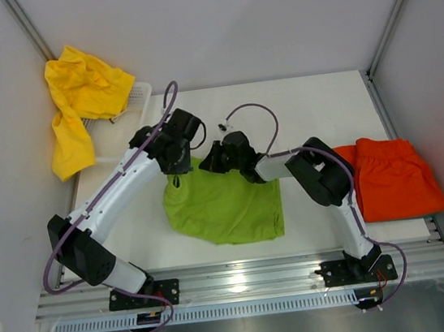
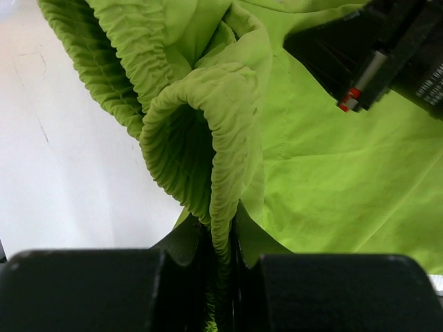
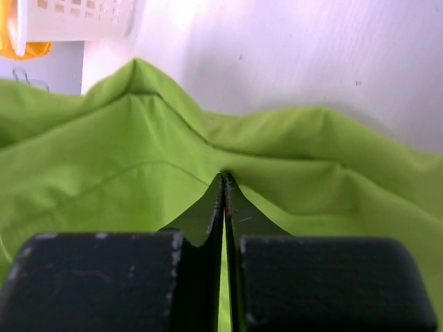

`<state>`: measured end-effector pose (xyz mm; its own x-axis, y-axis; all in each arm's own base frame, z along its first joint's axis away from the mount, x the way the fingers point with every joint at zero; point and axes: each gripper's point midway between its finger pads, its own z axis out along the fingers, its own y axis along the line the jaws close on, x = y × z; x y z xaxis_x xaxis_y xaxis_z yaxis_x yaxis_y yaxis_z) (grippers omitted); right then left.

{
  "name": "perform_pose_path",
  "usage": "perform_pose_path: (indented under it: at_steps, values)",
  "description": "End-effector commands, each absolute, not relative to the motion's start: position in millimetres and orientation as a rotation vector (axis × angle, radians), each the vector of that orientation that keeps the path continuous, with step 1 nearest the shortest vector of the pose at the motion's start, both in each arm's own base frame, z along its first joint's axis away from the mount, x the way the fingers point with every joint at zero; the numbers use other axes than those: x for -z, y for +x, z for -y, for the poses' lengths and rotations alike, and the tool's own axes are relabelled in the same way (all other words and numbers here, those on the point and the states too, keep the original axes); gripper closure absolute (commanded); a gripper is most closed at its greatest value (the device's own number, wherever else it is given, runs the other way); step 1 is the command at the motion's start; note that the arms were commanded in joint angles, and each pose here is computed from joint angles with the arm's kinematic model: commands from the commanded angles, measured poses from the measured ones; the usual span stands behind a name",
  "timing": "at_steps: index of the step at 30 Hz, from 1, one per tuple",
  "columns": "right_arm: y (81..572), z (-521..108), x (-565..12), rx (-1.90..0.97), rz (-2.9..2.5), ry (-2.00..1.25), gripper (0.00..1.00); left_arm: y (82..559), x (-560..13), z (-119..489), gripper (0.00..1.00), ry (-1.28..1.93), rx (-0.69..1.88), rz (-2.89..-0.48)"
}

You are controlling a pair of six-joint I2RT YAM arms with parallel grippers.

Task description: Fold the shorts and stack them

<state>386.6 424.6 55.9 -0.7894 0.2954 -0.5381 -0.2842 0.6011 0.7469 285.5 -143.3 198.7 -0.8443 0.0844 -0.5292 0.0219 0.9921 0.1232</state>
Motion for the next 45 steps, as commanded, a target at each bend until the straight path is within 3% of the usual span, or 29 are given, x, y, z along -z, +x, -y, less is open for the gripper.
perform_pose_path:
  at_steps: [1, 8, 17, 26, 33, 40, 45]
  values:
    - [407.8, -433.2, -64.0, -1.153, -2.147, 0.030, 1.00, 289.5, -216.2, 154.1, 1.00, 0.067, -0.130, -2.523]
    - [405.9, -423.0, -9.3, -0.948, -2.325, 0.104, 1.00, 285.0, -221.3, 172.8, 1.00, 0.110, -0.087, -2.511]
    - [405.4, -423.8, 2.9, -0.947, -2.381, 0.096, 1.00, 273.6, -239.2, 203.5, 1.00, 0.190, -0.023, -2.486]
    - [416.0, -430.2, -35.6, -1.034, -2.308, 0.064, 1.00, 273.7, -220.4, 220.0, 1.00, 0.250, -0.052, -2.529]
    - [427.4, -413.6, -100.8, -1.155, -2.207, 0.090, 1.00, 278.3, -217.7, 220.0, 1.00, 0.231, -0.090, -2.529]
    - [429.9, -367.2, -151.5, -1.130, -2.160, 0.140, 0.99, 283.9, -224.5, 217.6, 1.00, 0.217, -0.152, -2.526]
    - [405.7, -312.9, -140.8, -0.995, -2.225, 0.160, 0.99, 283.5, -224.0, 214.2, 1.00, 0.218, -0.192, -2.514]
